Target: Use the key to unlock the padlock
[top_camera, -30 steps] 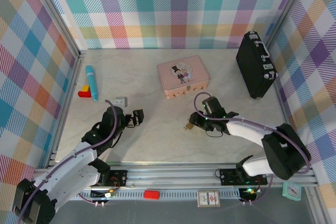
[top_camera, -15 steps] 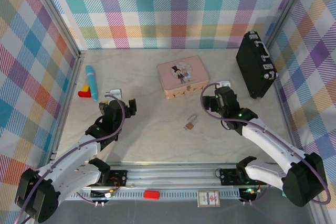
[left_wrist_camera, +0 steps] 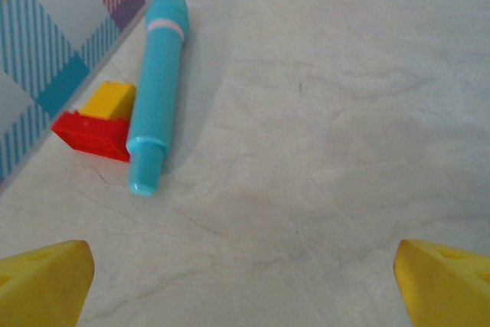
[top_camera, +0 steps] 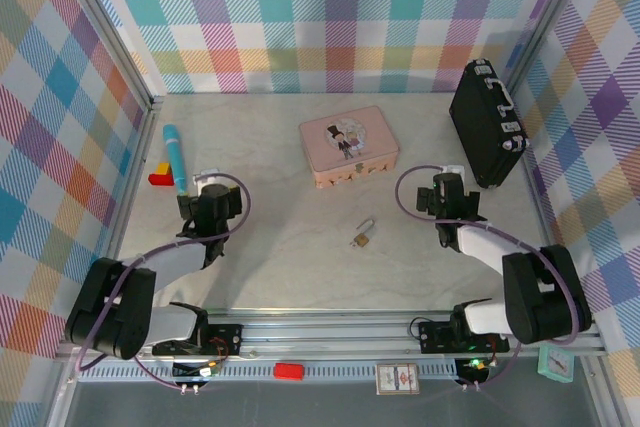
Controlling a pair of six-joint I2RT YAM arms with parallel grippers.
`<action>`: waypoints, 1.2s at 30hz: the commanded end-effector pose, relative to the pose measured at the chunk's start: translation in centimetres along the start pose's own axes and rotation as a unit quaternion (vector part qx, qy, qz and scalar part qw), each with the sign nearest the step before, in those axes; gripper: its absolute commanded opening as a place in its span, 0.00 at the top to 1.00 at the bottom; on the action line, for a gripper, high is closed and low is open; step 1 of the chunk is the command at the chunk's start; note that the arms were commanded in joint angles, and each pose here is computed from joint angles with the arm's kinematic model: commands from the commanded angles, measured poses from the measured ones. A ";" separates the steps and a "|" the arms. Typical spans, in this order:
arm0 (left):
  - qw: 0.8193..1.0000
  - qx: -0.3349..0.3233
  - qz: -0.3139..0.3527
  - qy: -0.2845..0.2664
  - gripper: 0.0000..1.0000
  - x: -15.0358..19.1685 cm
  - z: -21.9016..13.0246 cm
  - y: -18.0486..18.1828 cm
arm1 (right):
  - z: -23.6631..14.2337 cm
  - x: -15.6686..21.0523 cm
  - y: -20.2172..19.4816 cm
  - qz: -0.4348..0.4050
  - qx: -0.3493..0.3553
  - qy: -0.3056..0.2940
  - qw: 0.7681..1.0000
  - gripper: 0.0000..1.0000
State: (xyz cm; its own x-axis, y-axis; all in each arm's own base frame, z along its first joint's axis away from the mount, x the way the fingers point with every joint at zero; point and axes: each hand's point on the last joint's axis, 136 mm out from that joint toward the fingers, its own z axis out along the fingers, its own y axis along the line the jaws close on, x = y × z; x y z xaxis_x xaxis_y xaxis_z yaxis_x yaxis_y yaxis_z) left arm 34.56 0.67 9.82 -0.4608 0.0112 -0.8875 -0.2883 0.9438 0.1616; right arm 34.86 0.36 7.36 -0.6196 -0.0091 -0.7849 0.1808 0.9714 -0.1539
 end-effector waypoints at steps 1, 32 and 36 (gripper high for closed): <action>0.995 0.065 -0.019 -0.077 0.00 -2.7 0.0 -1.5 | -0.5 -4.6 1.7 0.008 -0.065 -0.113 0.991 0.01; 0.987 0.147 -0.047 -0.035 0.00 -1.1 4.8 -3.4 | 2.2 -4.5 2.7 0.031 -0.194 -0.135 0.971 0.01; 0.987 0.147 -0.047 -0.035 0.00 -1.1 4.8 -3.4 | 2.2 -4.5 2.7 0.031 -0.195 -0.133 0.971 0.01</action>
State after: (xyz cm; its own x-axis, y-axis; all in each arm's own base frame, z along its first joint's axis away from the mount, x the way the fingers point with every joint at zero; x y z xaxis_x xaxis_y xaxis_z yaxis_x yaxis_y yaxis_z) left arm 39.71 -0.91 7.31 -0.4073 -0.0519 -0.9118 -0.0687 0.9973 -0.0261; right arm 39.02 1.89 7.49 -0.4323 0.0515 -0.9003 -0.0853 0.9916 0.0977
